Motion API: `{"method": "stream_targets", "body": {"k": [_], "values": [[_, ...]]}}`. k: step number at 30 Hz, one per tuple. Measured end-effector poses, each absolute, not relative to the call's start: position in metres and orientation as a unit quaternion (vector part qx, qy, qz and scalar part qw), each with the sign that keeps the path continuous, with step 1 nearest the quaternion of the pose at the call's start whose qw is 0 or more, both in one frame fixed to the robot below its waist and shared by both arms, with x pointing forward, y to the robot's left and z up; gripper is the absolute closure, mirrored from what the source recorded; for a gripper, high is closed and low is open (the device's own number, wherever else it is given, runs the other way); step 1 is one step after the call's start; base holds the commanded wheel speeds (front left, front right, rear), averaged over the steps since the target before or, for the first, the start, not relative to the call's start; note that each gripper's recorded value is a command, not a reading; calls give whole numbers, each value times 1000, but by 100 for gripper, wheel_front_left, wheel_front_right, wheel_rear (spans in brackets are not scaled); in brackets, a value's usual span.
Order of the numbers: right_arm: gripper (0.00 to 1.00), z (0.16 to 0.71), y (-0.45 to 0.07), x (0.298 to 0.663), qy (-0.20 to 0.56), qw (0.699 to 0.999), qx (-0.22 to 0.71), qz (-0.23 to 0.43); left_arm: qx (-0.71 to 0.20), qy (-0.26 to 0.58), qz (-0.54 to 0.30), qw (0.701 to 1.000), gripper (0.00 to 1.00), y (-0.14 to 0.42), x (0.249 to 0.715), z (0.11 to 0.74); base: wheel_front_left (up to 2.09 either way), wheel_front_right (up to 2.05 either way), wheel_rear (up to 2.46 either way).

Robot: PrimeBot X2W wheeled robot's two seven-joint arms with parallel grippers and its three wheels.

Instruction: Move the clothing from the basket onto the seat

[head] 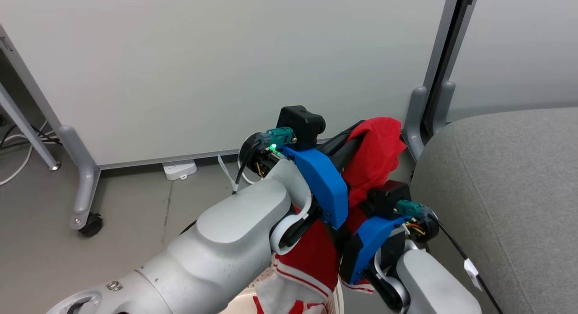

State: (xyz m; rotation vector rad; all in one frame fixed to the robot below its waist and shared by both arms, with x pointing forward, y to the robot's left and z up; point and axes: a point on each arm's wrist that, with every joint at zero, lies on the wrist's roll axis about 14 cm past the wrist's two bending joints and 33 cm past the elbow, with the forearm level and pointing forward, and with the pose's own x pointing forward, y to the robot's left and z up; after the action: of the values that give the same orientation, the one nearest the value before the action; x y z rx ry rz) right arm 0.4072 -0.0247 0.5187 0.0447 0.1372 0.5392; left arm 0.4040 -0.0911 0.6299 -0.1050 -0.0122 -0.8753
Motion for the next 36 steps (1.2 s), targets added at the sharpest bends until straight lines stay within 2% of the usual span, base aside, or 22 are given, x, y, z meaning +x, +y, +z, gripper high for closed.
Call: {"method": "stream_targets", "body": {"k": [8, 9, 10, 11, 36], "values": [[0, 525, -18, 423, 60, 959, 3, 276, -58, -7, -429, 901, 100, -93, 398, 633, 0, 0, 0], [54, 523, -19, 425, 63, 960, 1, 274, -59, -8, -429, 901, 100, -93, 398, 634, 0, 0, 0], [67, 523, -20, 426, 63, 960, -4, 273, -60, -9, -428, 902, 100, -93, 399, 635, 0, 0, 0], [100, 524, -20, 427, 60, 960, -6, 273, -60, -10, -428, 902, 100, -93, 398, 635, 0, 0, 0], [100, 522, -26, 428, 56, 961, -22, 268, -61, -2, -422, 904, 100, -93, 402, 631, 0, 0, 0]]}}
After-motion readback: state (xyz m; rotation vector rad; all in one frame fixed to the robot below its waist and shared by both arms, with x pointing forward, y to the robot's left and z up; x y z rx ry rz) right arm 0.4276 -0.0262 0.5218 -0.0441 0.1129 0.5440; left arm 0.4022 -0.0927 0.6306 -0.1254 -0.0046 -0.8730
